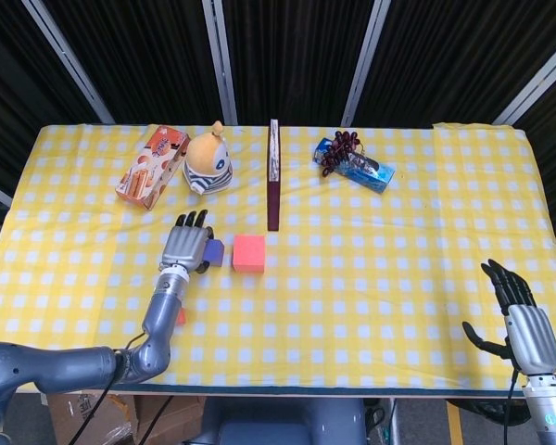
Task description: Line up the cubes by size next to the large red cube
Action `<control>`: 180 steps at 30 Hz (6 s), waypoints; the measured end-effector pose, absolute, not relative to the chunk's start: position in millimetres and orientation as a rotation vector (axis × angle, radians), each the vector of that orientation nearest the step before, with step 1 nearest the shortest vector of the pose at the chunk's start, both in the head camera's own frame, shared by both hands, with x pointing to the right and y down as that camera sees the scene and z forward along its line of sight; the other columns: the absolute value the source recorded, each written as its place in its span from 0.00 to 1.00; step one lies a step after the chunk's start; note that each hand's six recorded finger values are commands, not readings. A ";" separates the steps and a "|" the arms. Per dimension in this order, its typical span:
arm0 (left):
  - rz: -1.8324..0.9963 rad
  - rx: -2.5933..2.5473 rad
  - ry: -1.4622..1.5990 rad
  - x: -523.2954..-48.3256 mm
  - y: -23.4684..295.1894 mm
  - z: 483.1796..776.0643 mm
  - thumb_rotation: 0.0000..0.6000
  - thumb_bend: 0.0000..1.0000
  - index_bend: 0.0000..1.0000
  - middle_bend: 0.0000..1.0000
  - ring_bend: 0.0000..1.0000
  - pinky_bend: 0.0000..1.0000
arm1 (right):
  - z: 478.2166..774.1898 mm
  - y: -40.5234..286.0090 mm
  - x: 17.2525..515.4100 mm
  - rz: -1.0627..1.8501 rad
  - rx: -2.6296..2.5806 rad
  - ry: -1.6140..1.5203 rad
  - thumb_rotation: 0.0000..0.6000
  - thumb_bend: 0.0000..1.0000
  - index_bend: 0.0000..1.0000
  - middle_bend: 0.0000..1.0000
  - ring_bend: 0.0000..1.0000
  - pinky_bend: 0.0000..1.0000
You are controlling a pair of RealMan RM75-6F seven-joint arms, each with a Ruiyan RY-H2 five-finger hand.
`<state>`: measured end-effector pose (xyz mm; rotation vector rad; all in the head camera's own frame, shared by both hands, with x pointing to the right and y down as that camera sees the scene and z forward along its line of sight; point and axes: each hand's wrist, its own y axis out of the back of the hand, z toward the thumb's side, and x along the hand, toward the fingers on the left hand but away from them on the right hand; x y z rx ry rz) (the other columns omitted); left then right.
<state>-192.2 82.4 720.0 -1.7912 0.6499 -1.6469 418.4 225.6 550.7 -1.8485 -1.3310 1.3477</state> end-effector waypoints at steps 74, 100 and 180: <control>-1.567 -1.825 0.703 -217.8 94.6 667.3 1.00 0.24 0.24 0.00 0.00 0.08 | 548.3 225.9 417.0 1.334 -1.841 -1.323 1.00 0.36 0.00 0.00 0.00 0.01; -1.694 -1.856 0.644 -293.5 199.7 655.5 1.00 0.24 0.36 0.00 0.00 0.08 | 548.4 225.9 415.7 1.335 -1.824 -1.322 1.00 0.36 0.00 0.00 0.00 0.01; -1.595 -1.798 0.652 -223.5 100.2 726.3 1.00 0.38 0.44 0.00 0.00 0.08 | 546.9 226.1 416.2 1.315 -1.853 -1.341 1.00 0.37 0.00 0.00 0.00 0.01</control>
